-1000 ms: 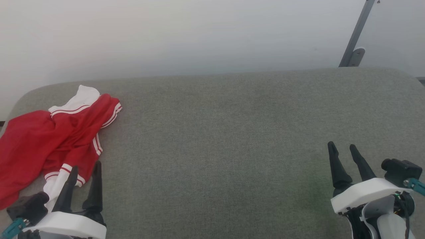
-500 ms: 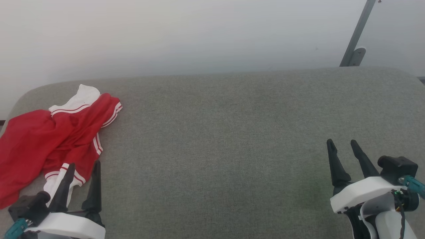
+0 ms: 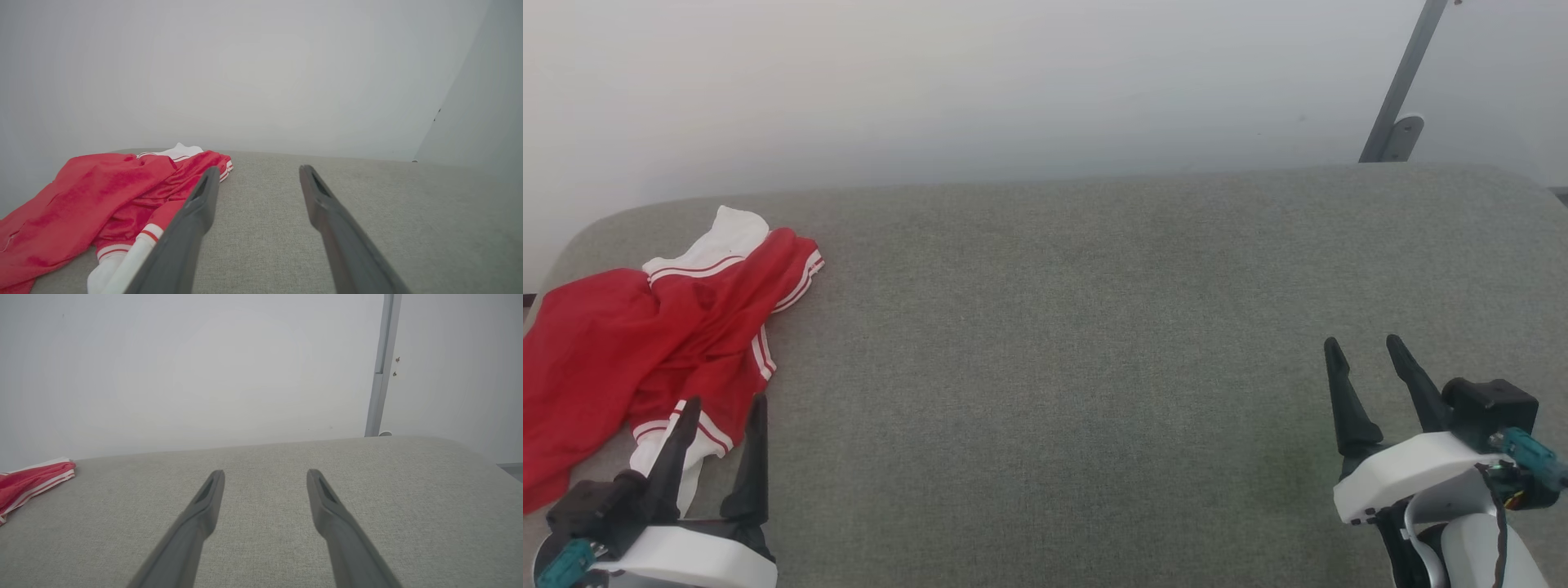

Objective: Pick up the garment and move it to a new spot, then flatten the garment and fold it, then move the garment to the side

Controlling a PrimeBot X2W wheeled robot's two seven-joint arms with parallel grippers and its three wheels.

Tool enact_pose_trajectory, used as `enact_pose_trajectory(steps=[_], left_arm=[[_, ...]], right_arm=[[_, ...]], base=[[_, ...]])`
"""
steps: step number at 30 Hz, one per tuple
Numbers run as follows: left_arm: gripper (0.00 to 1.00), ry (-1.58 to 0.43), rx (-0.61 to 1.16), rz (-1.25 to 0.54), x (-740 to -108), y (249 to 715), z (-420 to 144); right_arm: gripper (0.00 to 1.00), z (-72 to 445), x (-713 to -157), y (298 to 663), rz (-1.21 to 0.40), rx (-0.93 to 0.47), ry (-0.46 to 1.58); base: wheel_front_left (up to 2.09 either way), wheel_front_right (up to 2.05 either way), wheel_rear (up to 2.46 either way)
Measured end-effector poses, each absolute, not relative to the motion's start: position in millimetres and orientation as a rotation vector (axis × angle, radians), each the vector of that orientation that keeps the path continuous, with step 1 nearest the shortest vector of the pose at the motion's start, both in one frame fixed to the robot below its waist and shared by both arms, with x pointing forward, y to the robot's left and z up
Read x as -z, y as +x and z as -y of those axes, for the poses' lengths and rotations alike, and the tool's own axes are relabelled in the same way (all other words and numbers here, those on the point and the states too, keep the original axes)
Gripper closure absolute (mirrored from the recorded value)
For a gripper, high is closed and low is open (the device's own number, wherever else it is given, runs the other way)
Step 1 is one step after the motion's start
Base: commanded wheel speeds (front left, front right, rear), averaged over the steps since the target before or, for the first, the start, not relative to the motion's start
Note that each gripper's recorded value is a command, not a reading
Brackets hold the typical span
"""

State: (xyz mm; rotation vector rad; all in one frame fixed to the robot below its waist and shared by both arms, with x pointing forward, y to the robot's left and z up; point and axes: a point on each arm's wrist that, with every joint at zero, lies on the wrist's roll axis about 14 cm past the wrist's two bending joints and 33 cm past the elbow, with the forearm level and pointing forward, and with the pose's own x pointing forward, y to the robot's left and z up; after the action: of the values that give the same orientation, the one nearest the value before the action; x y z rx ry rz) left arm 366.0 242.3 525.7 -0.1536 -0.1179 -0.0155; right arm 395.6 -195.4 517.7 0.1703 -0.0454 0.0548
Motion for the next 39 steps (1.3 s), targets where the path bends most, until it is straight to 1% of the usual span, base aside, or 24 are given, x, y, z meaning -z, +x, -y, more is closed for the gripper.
enact_pose_trajectory(steps=[7,22,27,33,39], left_arm=[[0.0,-0.114,0.023,0.123,-527,364,-242],[0.0,-0.114,0.018,0.119,-525,364,-244],[0.0,-0.127,-0.02,0.112,-522,361,-256],[0.0,-0.12,-0.1,0.12,-524,348,-284],[0.0,-0.121,-0.191,0.134,-527,324,-315]], right_arm=[[0.0,194,-520,396,0.054,-0.061,0.135],[0.0,192,-520,395,0.056,-0.069,0.137],[0.0,182,-519,396,0.05,-0.096,0.152],[0.0,154,-520,403,0.041,-0.18,0.153],[0.0,111,-527,413,0.043,-0.305,0.147]], base=[[0.0,0.0,0.0],[0.0,0.0,0.0],[0.0,0.0,0.0],[0.0,0.0,0.0],[0.0,0.0,0.0]])
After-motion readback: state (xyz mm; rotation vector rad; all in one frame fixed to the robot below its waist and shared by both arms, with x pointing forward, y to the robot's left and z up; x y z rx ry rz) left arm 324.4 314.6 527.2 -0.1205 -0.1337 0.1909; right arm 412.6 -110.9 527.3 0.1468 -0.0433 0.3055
